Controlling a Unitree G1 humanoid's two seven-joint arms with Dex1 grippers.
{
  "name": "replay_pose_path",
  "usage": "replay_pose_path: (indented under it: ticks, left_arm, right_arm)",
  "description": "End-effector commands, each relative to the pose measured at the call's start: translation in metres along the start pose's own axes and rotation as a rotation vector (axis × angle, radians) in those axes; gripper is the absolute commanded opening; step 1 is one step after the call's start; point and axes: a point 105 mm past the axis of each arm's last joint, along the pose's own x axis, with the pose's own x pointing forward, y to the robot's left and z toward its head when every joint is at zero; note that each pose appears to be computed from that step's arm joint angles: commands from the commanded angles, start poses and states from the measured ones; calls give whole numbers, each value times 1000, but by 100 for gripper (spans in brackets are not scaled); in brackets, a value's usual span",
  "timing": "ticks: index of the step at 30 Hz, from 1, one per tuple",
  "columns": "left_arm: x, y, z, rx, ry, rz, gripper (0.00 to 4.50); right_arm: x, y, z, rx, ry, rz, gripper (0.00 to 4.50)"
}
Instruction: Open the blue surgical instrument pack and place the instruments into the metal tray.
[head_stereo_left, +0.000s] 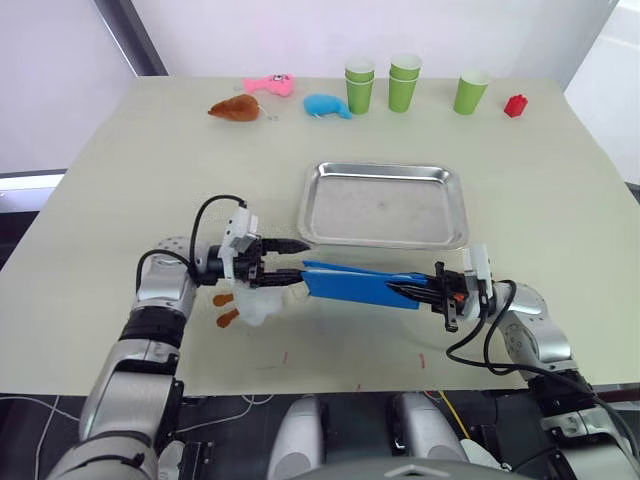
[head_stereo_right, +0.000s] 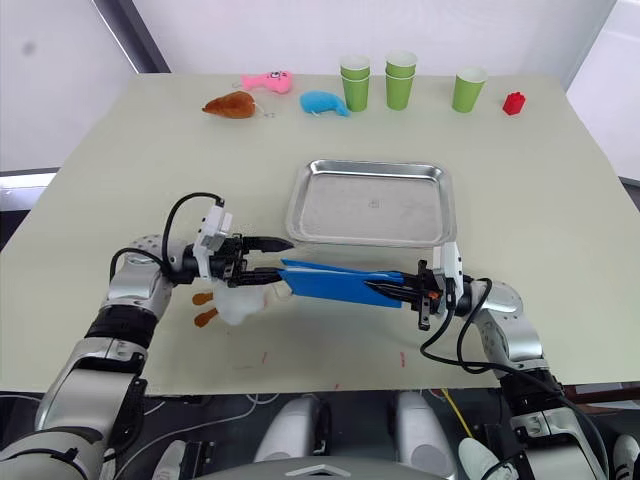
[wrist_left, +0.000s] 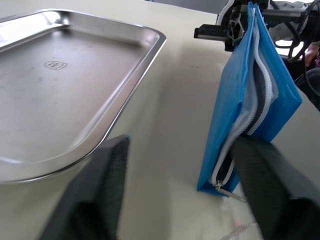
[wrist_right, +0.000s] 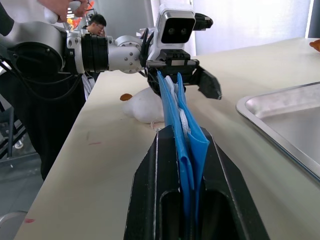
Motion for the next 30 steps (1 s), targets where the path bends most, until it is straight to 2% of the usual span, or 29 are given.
replay_pose_path:
  ticks: [1, 4, 16, 25, 29, 30]
  left_arm:
    - [0, -8, 6, 4, -14, -63, 158]
    - [-1, -13, 4, -31, -4, -81, 2]
    - [4, -28, 3, -92, -10, -141, 2]
    - [5, -28, -2, -90, 3, -134, 2]
    - [6, -30, 1, -96, -12, -144, 0]
    - [7, -31, 1, -96, -8, -152, 0]
  right_arm:
    - [4, 5, 0, -16, 15, 23, 0]
    - [3, 4, 0, -17, 17, 19, 0]
    - [1, 5, -1, -11, 24, 19, 0]
    - [-2, 4, -1, 29, 39, 12, 0]
    - [-8, 8, 8, 49, 51, 22, 134]
    - [-9, 10, 13, 53, 46, 30, 179]
